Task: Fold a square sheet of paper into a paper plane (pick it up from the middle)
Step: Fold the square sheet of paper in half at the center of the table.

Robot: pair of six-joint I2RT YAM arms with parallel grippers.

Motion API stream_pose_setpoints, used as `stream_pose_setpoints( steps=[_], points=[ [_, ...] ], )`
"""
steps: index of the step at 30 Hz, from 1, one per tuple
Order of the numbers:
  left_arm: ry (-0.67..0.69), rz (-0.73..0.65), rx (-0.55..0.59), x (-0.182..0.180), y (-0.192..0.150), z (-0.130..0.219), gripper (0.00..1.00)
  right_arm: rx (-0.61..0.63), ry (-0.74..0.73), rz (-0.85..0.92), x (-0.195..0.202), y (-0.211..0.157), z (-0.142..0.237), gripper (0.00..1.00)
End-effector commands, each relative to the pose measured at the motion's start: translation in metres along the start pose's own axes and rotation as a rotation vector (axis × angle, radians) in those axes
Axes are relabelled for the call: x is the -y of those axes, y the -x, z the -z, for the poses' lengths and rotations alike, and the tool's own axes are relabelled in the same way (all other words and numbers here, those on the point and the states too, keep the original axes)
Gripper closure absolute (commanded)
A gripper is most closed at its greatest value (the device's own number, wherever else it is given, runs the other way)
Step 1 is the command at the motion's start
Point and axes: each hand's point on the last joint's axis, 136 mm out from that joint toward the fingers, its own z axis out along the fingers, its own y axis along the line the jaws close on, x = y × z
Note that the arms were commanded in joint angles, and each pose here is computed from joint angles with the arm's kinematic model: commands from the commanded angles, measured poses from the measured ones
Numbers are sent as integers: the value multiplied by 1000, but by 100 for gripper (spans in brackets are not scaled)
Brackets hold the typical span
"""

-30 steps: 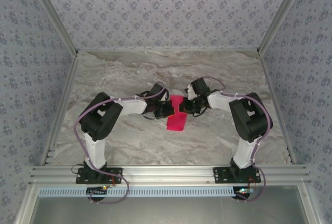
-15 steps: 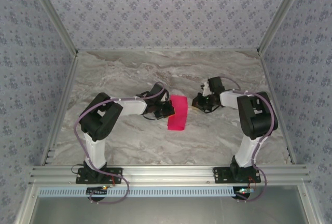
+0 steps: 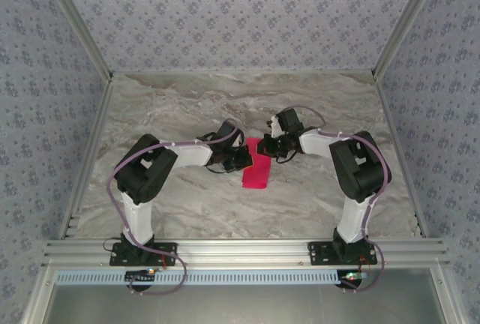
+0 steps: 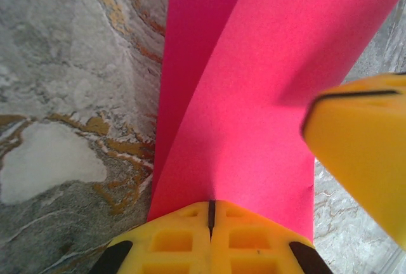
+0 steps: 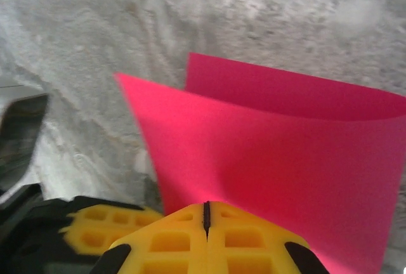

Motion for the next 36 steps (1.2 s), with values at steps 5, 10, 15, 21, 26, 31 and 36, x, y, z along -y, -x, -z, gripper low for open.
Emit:
stream_pose_setpoints(
  steps=[5,10,15,21,26,31,36],
  points=[
    [421,128,-180,-124,-69,-11,100,23,-72,-91,48,19,2,100],
    [419,126,-181,-122,-69,-9,100,84,-155,-140,90,45,20,100],
    [419,125,-180,-121,-67,-9,100,155,-140,-113,77,69,43,100],
    [422,121,-175,-120,-65,-9,100,85,-36,-30,28,35,30,100],
    [423,120,-175,-120,-66,-9,100,21,27,-38,10,14,3,100],
    [429,120,-177,-122,-67,-8,100,4,12,-75,23,14,-10,100],
    [431,121,-177,-124,-68,-7,100,74,-61,-149,63,36,0,100]
  ],
)
